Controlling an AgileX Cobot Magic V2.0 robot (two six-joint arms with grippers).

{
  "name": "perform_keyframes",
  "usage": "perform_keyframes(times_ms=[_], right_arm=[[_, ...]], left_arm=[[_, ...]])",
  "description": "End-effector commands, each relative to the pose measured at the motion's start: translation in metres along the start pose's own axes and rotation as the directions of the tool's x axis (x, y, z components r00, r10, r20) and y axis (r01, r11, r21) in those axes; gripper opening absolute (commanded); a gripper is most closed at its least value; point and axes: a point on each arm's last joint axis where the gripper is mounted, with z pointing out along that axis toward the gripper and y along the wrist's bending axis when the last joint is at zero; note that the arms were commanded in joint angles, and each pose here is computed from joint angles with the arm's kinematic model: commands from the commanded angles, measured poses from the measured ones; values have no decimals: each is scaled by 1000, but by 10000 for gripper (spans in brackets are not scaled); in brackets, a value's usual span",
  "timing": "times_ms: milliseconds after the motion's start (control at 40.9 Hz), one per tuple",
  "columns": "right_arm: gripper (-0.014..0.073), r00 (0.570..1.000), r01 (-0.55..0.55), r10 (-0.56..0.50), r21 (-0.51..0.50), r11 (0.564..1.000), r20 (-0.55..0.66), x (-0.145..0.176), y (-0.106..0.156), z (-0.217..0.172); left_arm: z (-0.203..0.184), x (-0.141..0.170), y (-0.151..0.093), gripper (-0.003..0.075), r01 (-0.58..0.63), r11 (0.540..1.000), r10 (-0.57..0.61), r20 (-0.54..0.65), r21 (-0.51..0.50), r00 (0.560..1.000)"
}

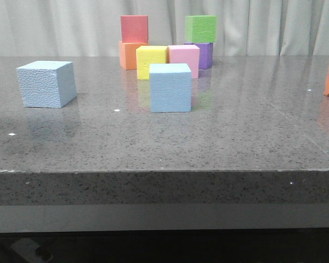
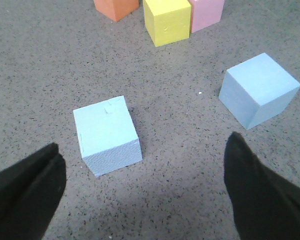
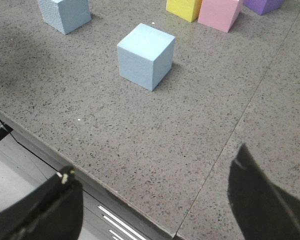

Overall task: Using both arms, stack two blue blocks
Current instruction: 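Move the left gripper down over the other light-blue cube, then grasp the light-blue cube with the left gripper and lift it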

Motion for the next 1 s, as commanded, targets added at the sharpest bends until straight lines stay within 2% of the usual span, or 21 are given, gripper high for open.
perform_keyframes(times_ms=[0,73,171,293,415,562,660,977], right_arm=[[601,995,11,-10,-11,1000,100,-14,1,-6],[601,995,11,-10,-11,1000,100,-14,1,-6],[601,995,11,-10,-11,1000,100,-14,1,-6],[601,995,11,-10,-11,1000,100,-14,1,-6],[601,995,11,-10,-11,1000,100,-14,1,-6],[601,995,11,-10,-11,1000,100,-14,1,-6],[601,995,11,-10,-11,1000,100,-14,1,-6],[601,995,11,-10,-11,1000,100,-14,1,-6]], left_arm=[[10,-26,-1,617,11,1000,-12,28,3,1000],[27,-33,0,617,59,998,-60,-54,-8,997],[50,-42,6,617,81,994,-93,-170,-76,981],[74,-51,13,617,85,983,-123,-245,-162,962],[93,-59,16,617,99,979,-143,-249,-179,958],[115,-59,29,617,170,960,-226,-260,-221,939],[125,-56,34,617,221,953,-272,-265,-206,925],[149,-44,35,617,202,955,-264,-310,-218,913]])
